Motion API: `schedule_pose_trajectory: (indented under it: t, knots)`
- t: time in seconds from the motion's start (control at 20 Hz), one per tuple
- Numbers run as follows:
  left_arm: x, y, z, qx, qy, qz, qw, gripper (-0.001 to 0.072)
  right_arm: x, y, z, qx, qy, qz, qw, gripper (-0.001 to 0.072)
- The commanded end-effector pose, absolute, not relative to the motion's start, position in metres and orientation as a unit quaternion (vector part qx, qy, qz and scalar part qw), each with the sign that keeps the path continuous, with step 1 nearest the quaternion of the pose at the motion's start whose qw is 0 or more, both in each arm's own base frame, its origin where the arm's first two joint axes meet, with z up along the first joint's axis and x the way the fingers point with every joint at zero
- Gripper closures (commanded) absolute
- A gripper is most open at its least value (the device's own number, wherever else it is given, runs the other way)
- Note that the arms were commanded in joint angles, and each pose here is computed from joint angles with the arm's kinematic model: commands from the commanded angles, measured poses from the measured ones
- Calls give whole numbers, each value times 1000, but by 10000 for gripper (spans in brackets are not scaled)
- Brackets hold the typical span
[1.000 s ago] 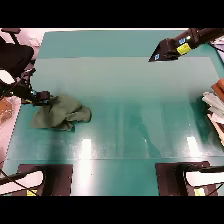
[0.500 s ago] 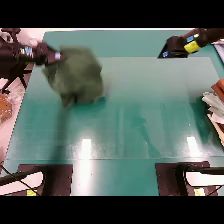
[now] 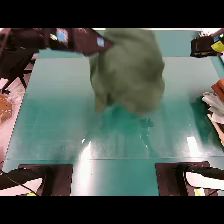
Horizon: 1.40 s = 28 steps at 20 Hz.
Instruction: Fold the shirts.
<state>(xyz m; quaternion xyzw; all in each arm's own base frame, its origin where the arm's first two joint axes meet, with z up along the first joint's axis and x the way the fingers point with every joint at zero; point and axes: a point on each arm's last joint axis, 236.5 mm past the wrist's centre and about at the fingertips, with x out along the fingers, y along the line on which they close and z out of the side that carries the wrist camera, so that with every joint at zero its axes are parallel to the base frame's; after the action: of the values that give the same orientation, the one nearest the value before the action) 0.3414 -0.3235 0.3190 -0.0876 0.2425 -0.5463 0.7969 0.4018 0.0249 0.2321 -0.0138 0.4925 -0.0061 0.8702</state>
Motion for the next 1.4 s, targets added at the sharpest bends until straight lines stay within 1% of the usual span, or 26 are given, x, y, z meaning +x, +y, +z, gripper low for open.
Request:
schedule_pose_trajectory:
  t: [0.0, 0.1, 0.25, 0.35, 0.45, 0.65, 0.7, 0.75, 0.95, 1.0, 1.05, 1.1, 1.15, 1.25, 1.35]
  knots:
    - [344, -308, 227, 79, 334, -483, 806, 676, 390, 11, 210, -19, 518, -37, 855, 398]
    - [346, -288, 167, 125, 396, -450, 791, 676, 382, 11, 186, -14, 536, -42, 843, 398]
    - [337, -246, 69, 220, 477, -417, 742, 676, 369, 9, 150, -21, 559, -41, 828, 398]
    - [330, -221, 26, 253, 516, -392, 719, 676, 357, 8, 132, -24, 572, -40, 819, 398]
    - [325, -210, 9, 265, 531, -382, 709, 676, 350, 7, 120, -26, 576, -39, 816, 398]
    - [335, -211, 10, 269, 514, -375, 722, 671, 337, 6, 106, -29, 575, -37, 817, 398]
    - [335, -211, 10, 266, 516, -372, 724, 394, 335, 6, 103, -29, 575, -37, 817, 398]
    - [336, -210, 10, 253, 523, -361, 729, 162, 334, 6, 101, -29, 572, -36, 819, 398]
    - [333, -187, 21, 199, 576, -308, 731, 155, 336, 14, 105, -20, 556, -17, 831, 396]
    - [332, -184, 32, 180, 579, -304, 735, 155, 337, 22, 106, -4, 554, 4, 832, 395]
    - [332, -184, 48, 158, 568, -304, 748, 155, 337, 31, 106, 21, 556, 30, 831, 364]
    - [333, -184, 68, 135, 551, -302, 766, 155, 338, 39, 108, 52, 553, 53, 830, 279]
    - [331, -185, 94, 114, 526, -299, 788, 155, 341, 42, 112, 84, 544, 70, 832, 243]
    - [319, -187, 139, 96, 475, -304, 820, 156, 350, 36, 122, 137, 522, 81, 838, 243]
    - [296, -196, 164, 103, 446, -328, 826, 156, 353, 19, 126, 169, 510, 70, 841, 243]
